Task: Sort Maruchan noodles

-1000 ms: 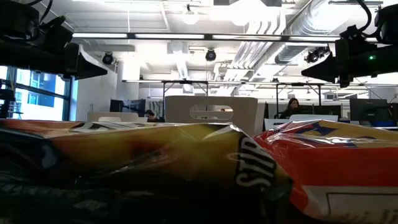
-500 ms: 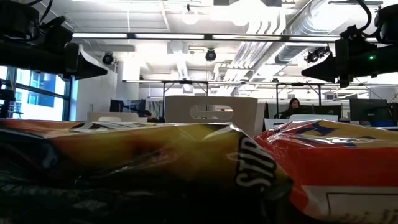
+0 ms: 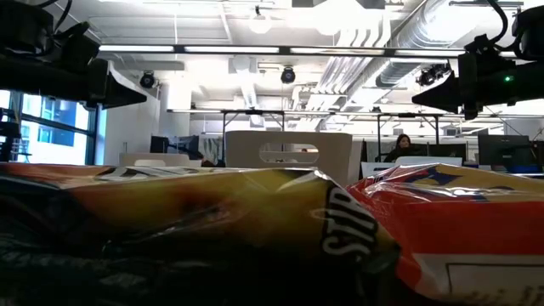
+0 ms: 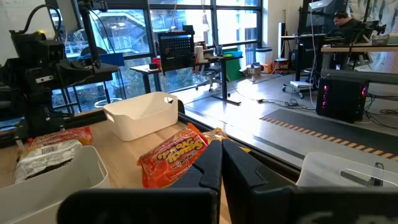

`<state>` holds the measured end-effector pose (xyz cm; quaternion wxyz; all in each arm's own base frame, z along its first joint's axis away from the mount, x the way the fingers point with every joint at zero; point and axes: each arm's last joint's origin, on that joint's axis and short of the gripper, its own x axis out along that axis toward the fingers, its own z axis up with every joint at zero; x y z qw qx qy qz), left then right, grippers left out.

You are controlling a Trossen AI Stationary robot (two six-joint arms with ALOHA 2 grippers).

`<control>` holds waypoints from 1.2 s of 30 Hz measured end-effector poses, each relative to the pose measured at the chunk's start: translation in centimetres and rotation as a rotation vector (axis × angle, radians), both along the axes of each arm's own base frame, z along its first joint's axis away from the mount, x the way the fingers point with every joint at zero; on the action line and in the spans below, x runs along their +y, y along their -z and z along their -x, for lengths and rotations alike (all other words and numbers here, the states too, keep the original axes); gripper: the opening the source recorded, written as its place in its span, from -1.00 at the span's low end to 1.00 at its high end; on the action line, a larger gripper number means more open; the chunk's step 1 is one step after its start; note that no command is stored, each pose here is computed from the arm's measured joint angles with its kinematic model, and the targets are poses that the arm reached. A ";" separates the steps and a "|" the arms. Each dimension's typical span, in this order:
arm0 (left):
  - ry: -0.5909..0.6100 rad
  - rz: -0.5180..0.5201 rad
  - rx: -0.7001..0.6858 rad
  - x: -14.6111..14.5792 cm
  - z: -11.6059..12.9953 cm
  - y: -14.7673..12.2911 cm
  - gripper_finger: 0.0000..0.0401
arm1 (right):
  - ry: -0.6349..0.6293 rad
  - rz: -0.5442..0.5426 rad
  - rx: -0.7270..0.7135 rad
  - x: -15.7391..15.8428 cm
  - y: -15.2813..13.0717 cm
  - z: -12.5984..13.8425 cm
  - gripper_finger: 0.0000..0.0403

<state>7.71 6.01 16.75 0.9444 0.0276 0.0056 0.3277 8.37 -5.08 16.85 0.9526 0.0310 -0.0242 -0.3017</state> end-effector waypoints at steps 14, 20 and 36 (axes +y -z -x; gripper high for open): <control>0.000 0.000 0.000 0.0 0.0 0.0 -1.00 | 0.017 0.036 -0.255 0.1 -2.2 0.3 -1.00; 0.000 0.000 0.000 0.0 0.0 0.0 -1.00 | -0.134 0.099 -0.357 0.7 -4.3 0.6 -1.00; 0.000 0.000 0.000 0.0 0.0 0.0 -1.00 | -0.131 -0.345 0.272 1.4 -6.1 -6.7 -1.00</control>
